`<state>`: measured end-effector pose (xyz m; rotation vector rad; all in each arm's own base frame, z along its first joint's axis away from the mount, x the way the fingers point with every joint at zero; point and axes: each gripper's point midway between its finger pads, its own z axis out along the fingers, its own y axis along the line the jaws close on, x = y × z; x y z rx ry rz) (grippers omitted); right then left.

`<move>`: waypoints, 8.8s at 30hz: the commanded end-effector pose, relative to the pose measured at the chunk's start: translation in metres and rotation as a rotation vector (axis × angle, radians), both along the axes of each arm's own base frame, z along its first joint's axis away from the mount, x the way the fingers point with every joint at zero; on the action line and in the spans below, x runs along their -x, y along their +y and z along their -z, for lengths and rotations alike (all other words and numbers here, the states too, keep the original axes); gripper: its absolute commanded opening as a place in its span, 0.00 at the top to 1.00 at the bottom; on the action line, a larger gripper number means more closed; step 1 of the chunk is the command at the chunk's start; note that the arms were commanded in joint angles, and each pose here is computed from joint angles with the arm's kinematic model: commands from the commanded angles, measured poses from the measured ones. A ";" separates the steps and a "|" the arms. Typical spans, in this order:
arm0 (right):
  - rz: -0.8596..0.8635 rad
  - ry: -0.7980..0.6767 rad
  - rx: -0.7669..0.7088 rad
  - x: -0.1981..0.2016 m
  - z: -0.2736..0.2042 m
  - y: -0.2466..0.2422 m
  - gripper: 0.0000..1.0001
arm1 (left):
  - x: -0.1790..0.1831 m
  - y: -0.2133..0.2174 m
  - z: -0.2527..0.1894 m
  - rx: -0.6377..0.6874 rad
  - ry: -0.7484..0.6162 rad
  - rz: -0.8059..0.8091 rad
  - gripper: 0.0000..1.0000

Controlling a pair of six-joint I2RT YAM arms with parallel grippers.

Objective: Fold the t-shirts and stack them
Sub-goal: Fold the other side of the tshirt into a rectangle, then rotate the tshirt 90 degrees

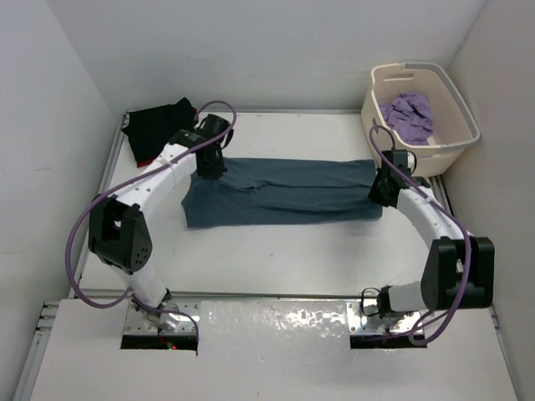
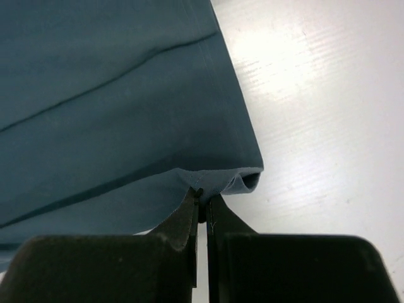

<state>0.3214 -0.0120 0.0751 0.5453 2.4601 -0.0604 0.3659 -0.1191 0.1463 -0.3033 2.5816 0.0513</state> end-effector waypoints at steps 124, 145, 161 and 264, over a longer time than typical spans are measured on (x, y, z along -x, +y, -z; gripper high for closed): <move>-0.452 -0.099 -0.090 -0.121 0.058 0.120 0.01 | -0.036 -0.031 0.131 0.336 -0.064 -0.003 0.13; -0.315 -0.139 0.187 -0.148 0.003 0.066 0.01 | -0.085 -0.026 0.056 0.310 -0.274 -0.027 0.10; -0.288 0.127 0.022 -0.092 0.108 0.055 0.01 | -0.163 -0.060 0.157 0.356 -0.122 0.011 0.10; -0.909 0.213 -0.609 0.232 0.079 0.197 1.00 | 0.267 -0.094 0.159 0.349 0.528 0.341 1.00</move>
